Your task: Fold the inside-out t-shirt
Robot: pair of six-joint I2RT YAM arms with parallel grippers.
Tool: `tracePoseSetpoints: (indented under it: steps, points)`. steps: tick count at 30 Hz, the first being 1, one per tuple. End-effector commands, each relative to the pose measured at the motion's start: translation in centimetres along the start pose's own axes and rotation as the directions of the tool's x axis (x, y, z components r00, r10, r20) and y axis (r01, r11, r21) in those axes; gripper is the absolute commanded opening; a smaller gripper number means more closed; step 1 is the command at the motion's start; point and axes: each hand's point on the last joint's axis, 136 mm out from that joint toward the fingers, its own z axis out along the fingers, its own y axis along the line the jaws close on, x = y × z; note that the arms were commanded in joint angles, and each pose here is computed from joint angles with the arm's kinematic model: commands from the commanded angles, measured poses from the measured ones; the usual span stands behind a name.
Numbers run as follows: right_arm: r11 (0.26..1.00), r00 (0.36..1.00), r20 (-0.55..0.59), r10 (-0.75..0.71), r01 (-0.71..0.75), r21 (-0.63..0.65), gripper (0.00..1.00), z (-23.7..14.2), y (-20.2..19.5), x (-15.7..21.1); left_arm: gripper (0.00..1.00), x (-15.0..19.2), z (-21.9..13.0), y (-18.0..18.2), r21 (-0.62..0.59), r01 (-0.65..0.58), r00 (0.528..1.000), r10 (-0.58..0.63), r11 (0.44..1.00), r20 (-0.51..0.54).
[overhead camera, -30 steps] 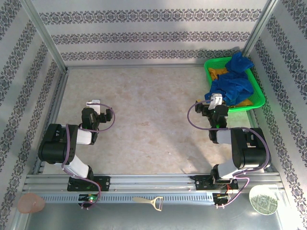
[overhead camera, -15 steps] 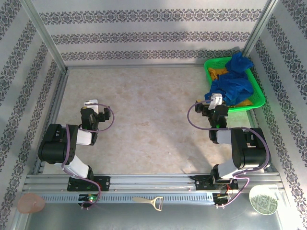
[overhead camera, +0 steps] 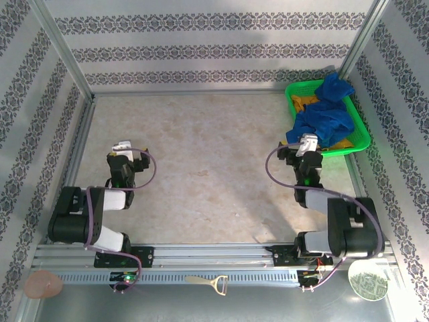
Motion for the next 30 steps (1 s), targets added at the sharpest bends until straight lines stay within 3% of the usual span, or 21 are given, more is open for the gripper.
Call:
tracePoseSetpoints:
  steps: [1, 4, 8, 10, 13, 16, 19, 22, 25, 30]
  points:
    - [0.991, 0.992, -0.034, 0.12, -0.118, 0.055, 0.98, -1.9, -0.8, 0.2, 0.99, -1.8, -0.2, 0.5, -0.027, 0.021, 1.0, -0.021, 0.999, -0.003]
    - [0.973, 0.972, -0.043, 0.233, -0.232, 0.011, 0.98, -4.1, 0.0, -2.6, 0.99, -3.6, -1.0, 0.9, -0.054, 0.057, 0.998, -0.058, 0.997, -0.013]
    - [0.873, 0.87, 0.076, 0.487, -0.486, -0.034, 0.98, -6.9, -0.7, -8.7, 0.99, -6.1, -1.9, -0.5, -0.013, 0.099, 0.991, -0.1, 0.995, -0.087]
    - [0.854, 0.849, 0.098, 0.52, -0.512, -0.093, 0.98, -7.1, -0.3, -11.8, 0.99, -7.4, -2.2, -2.0, 0.029, 0.09, 0.991, -0.086, 0.996, -0.102]
    - [0.854, 0.857, 0.022, 0.515, -0.511, -0.096, 0.98, -5.4, 0.7, -13.9, 0.99, -9.0, -2.0, -4.1, 0.081, 0.072, 0.993, -0.064, 0.994, -0.1]
    - [0.873, 0.867, -0.113, 0.485, -0.488, 0.006, 0.98, -2.4, 0.7, -14.0, 0.99, -10.0, -1.3, -5.8, 0.12, 0.096, 0.988, -0.08, 0.988, -0.133]
    - [0.87, 0.845, -0.228, 0.483, -0.433, 0.237, 0.98, 0.3, -1.8, -13.4, 0.99, -10.3, -0.2, -8.0, 0.159, 0.136, 0.973, -0.102, 0.978, -0.208]
    - [0.812, 0.836, -0.177, 0.519, -0.417, 0.408, 0.98, 2.1, -4.7, -14.3, 0.99, -10.3, 0.6, -10.5, 0.196, 0.142, 0.957, -0.084, 0.97, -0.277]
    - [0.728, 0.788, -0.118, 0.604, -0.486, 0.483, 0.98, 3.4, -6.4, -14.5, 0.99, -10.2, 1.2, -12.8, 0.232, 0.157, 0.945, -0.077, 0.96, -0.319]
    - [0.657, 0.703, -0.274, 0.656, -0.353, 0.666, 0.98, 5.0, -8.3, -10.4, 0.99, -9.6, 1.2, -15.8, 0.29, 0.205, 0.93, -0.094, 0.935, -0.355]
